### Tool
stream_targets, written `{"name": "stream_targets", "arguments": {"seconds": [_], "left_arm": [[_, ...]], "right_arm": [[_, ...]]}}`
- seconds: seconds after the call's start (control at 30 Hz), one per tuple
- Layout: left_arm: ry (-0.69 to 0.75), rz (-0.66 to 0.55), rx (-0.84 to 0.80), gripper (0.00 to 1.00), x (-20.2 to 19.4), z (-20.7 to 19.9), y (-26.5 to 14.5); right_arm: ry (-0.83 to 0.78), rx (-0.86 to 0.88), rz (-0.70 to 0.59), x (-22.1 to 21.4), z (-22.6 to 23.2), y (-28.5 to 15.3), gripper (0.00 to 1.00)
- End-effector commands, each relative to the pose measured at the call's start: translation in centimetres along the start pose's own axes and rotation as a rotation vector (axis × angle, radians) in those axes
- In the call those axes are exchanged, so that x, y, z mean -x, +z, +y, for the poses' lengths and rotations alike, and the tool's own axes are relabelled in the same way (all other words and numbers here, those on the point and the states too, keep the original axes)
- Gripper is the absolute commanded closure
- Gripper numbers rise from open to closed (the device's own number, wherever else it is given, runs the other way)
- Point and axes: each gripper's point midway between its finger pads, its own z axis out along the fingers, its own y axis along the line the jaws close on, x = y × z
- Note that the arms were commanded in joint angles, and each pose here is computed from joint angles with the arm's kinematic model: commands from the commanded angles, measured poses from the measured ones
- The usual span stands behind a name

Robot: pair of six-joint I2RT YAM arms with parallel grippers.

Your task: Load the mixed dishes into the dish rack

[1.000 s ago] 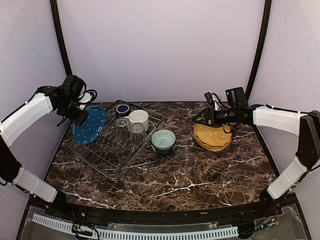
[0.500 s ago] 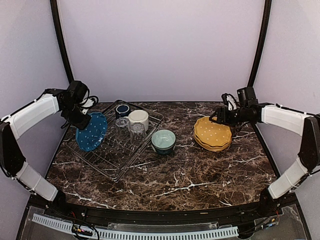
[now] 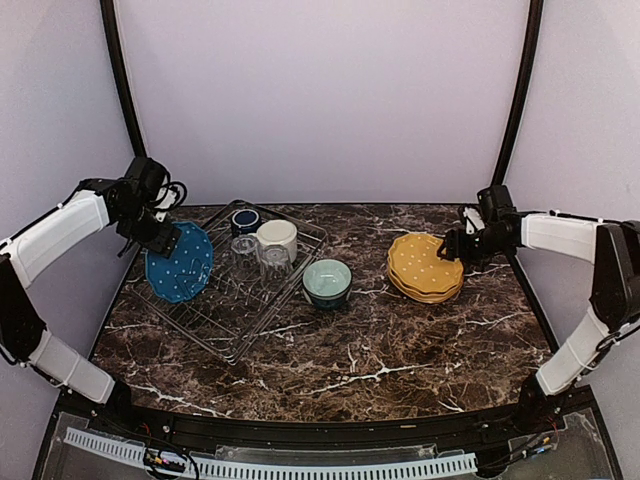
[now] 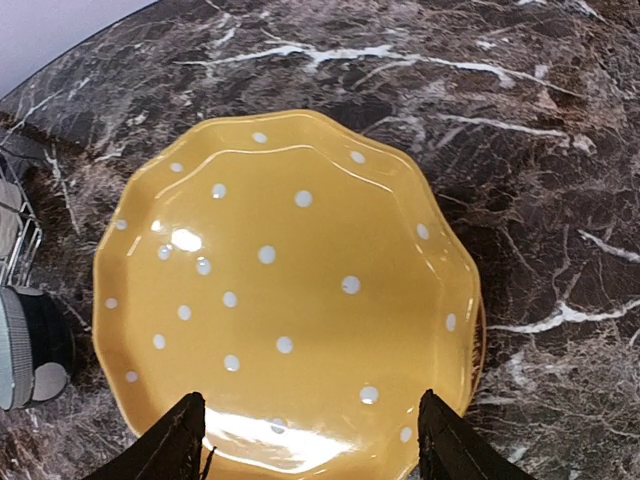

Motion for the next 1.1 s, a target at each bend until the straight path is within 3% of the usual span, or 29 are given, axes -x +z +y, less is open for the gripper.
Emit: {"name": "stream_targets", "arguments": {"seconds": [0.0, 0.13, 0.37, 0.77, 1.07], "left_arm": [[-0.056, -0.102, 0.024, 0.16, 1.0, 1.4, -2.7], [-0.073, -0.176, -0.012, 0.1, 1.8, 1.3, -4.2], [-0.103, -0.25, -0.135, 0.08, 2.6, -0.5, -5.2], [-0.093, -0.247, -0.153, 0.07, 2.4, -1.1, -4.7], [-0.091, -0.238, -0.156, 0.07, 2.3, -1.3, -4.4]], "right_arm": [[-0.003, -0.127, 0.013, -0.1, -3.2, 0.4, 0.31], [-0.007, -0.15, 0.034, 0.4, -4.5, 0.9, 0.35], [-0.027, -0.131, 0.099, 1.0, -5.6, 2.9, 0.45], [-0.034, -0.058, 0.153, 0.5, -5.4, 4.7, 0.74], [-0.044, -0.059, 0.139, 0.8, -5.0, 3.5, 0.99]]}}
